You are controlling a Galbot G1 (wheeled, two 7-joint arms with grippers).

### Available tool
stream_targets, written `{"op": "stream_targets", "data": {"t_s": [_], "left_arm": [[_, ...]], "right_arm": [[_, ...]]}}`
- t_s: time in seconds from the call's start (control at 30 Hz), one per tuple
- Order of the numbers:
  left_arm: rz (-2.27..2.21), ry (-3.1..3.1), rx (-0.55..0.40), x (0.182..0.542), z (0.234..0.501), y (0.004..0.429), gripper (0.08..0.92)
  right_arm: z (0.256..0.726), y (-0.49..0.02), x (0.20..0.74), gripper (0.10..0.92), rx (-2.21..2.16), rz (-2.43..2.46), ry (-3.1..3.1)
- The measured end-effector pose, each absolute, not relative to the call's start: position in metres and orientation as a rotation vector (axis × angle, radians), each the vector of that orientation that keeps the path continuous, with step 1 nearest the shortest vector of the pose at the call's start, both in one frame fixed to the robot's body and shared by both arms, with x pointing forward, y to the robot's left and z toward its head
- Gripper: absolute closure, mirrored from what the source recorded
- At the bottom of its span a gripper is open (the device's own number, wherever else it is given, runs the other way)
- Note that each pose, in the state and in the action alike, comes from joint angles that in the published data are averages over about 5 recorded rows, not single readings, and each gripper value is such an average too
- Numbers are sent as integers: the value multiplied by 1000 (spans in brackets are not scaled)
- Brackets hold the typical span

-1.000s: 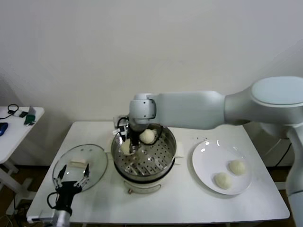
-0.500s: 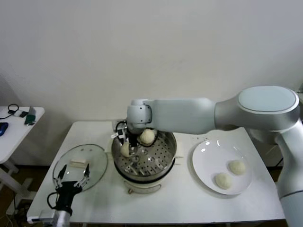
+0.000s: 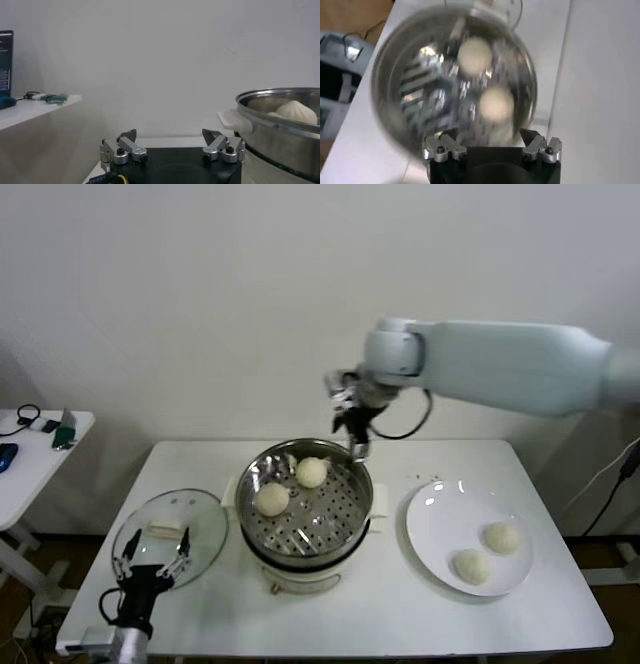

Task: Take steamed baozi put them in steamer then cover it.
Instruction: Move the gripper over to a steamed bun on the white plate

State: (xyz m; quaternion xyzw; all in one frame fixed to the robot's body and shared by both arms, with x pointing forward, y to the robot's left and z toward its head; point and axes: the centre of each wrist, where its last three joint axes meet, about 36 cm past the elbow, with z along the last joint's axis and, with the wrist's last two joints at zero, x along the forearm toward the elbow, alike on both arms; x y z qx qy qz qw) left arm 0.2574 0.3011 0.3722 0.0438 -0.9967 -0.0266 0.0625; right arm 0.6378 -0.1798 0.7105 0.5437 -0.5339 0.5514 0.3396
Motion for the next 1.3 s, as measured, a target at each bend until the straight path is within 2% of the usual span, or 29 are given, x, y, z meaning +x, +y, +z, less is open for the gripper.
{"op": "stream_targets", "data": {"t_s": [0.2,0.43,0.83,1.3], "left_arm": [[-81,-3007,128,255,371,299,177],[-85,-3004,137,251,372,298,177],[-81,-2996,150,249,371,296,177],[-87,-2985,142,249,366,292,177]], "right_arm": [[680,-269,615,200,1360,1371,-1344],[621,-324,585,200,1342,1292,-1296],[545,-351,559,200,1327,1244,-1236],[489,-362,551,200,1254,1238,-1246]]}}
